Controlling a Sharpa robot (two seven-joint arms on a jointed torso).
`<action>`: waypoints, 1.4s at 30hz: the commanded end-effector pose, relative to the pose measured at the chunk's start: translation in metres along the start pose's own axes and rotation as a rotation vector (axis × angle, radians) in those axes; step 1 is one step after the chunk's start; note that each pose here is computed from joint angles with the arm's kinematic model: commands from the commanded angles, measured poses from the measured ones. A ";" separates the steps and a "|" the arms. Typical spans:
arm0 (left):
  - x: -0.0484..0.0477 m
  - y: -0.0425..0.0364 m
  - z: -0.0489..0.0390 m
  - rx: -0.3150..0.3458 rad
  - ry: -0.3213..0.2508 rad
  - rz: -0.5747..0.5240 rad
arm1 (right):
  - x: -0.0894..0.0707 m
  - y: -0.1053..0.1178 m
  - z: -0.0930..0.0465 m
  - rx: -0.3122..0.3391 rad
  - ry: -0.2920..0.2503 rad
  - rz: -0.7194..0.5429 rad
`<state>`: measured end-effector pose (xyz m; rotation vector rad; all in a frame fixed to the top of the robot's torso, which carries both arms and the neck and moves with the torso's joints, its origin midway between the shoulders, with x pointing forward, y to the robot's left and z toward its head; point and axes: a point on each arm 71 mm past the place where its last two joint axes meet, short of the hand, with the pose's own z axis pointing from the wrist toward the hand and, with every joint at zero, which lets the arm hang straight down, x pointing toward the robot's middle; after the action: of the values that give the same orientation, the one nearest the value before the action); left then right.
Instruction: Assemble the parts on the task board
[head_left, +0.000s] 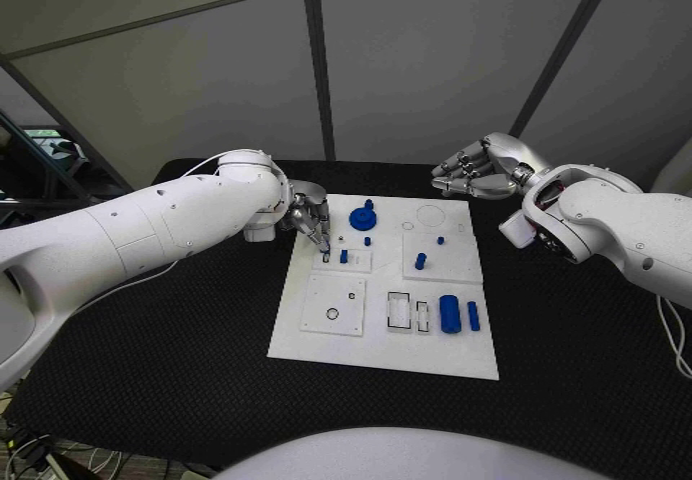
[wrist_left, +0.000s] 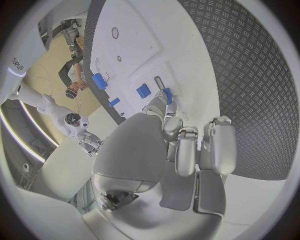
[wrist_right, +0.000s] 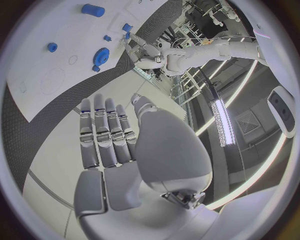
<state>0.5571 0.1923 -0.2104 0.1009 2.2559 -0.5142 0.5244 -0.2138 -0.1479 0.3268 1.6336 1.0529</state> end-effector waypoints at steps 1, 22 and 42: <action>0.0054 -0.0015 0.0018 0.024 -0.003 0.028 | 0.000 0.002 0.000 -0.010 0.006 -0.001; 0.0101 -0.0013 -0.0100 0.055 0.013 -0.016 | 0.000 0.001 0.000 -0.008 0.009 -0.001; 0.0037 0.0037 -0.0277 0.059 -0.148 -0.173 | -0.002 0.000 -0.001 -0.004 0.006 -0.002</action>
<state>0.5336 0.2050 -0.2020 0.0034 2.1740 -0.6420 0.5245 -0.2160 -0.1482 0.3271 1.6378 1.0504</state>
